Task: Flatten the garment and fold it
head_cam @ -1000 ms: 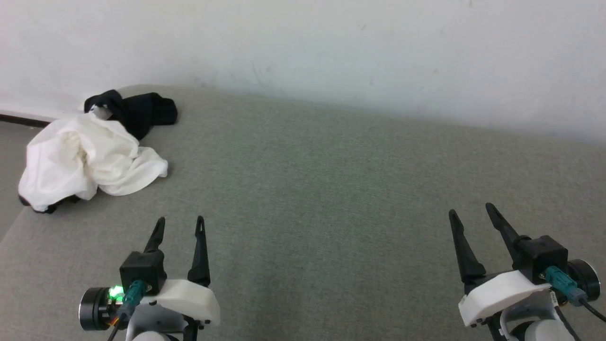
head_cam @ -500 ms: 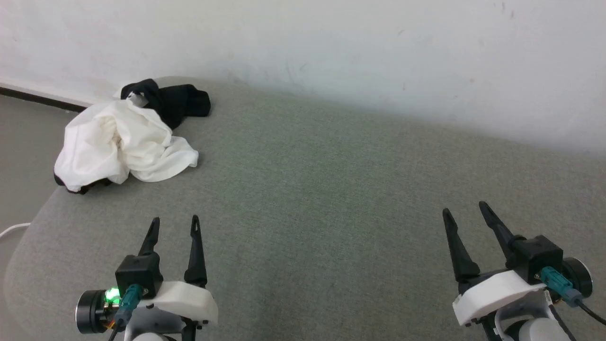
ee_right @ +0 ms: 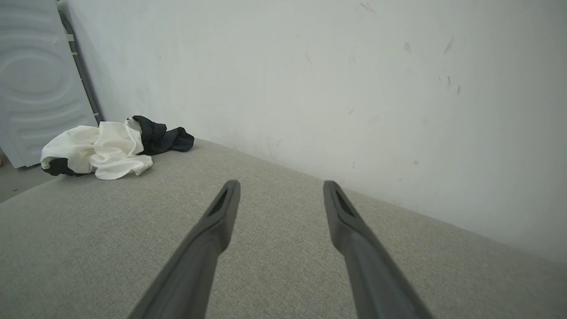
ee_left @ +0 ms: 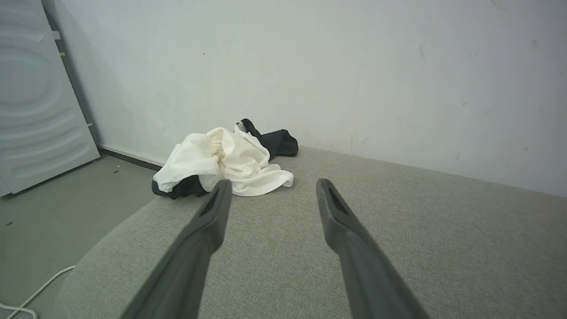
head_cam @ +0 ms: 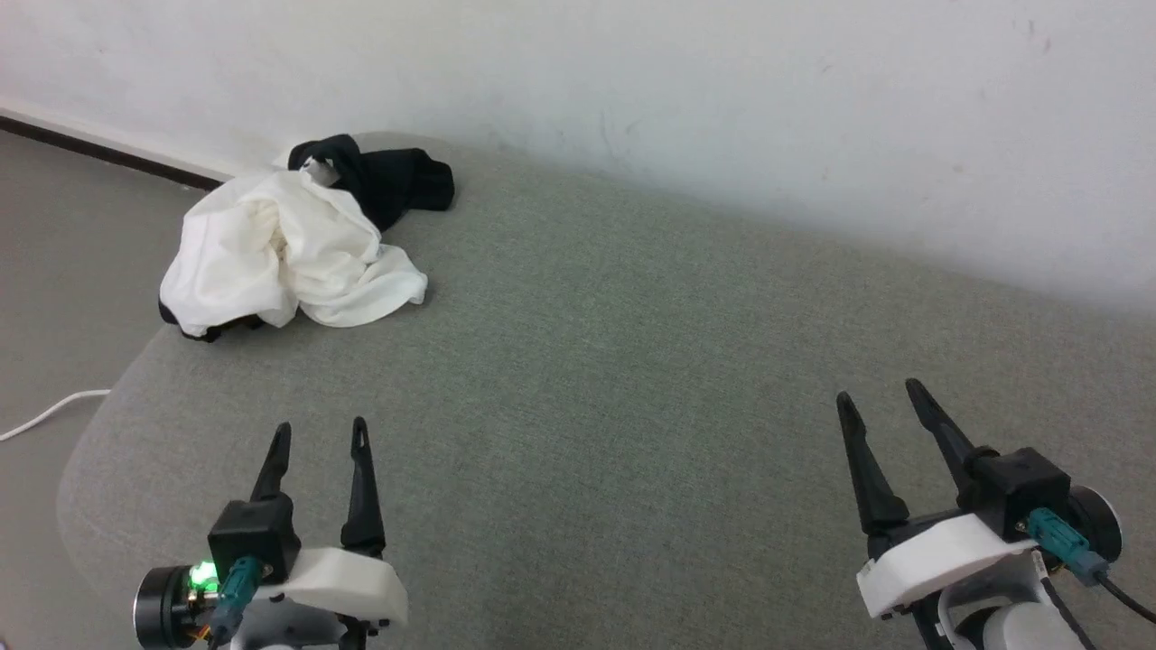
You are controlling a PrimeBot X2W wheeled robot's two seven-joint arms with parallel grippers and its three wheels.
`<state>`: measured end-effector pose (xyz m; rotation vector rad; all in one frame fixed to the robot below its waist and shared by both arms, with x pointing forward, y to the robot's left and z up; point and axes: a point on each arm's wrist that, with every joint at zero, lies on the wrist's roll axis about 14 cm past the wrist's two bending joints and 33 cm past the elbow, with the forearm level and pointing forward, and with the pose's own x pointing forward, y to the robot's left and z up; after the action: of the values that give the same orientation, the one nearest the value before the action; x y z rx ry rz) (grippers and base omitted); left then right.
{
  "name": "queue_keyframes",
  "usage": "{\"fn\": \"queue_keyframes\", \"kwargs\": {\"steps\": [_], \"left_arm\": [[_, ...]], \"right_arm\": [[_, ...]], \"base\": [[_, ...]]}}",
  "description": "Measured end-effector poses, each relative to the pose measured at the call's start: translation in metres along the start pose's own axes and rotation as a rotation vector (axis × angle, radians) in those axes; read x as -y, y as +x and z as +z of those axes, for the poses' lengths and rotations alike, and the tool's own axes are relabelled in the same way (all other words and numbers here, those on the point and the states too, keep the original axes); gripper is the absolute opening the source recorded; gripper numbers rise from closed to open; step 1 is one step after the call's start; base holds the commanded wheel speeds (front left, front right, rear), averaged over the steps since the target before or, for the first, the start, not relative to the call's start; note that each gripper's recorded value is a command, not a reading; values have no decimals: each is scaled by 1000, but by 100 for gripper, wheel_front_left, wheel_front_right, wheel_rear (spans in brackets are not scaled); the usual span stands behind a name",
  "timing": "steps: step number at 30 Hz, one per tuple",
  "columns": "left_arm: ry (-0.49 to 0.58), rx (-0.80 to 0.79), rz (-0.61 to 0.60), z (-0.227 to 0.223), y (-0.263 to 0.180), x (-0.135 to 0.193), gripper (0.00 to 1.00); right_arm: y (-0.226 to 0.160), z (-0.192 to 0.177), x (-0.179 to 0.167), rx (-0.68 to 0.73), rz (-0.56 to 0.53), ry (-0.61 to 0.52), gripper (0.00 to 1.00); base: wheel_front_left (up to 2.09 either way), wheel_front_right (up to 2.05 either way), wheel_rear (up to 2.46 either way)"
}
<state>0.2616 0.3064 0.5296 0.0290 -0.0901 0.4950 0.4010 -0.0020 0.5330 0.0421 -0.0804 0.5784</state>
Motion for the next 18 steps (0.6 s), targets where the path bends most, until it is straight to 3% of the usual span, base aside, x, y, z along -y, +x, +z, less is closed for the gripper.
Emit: {"fn": "queue_keyframes", "kwargs": {"steps": [18], "left_arm": [[6, 21, 132, 1, -24, -42, 100]], "right_arm": [[18, 2, -38, 26, 116, 25, 100]], "base": [[0, 0, 0]]}}
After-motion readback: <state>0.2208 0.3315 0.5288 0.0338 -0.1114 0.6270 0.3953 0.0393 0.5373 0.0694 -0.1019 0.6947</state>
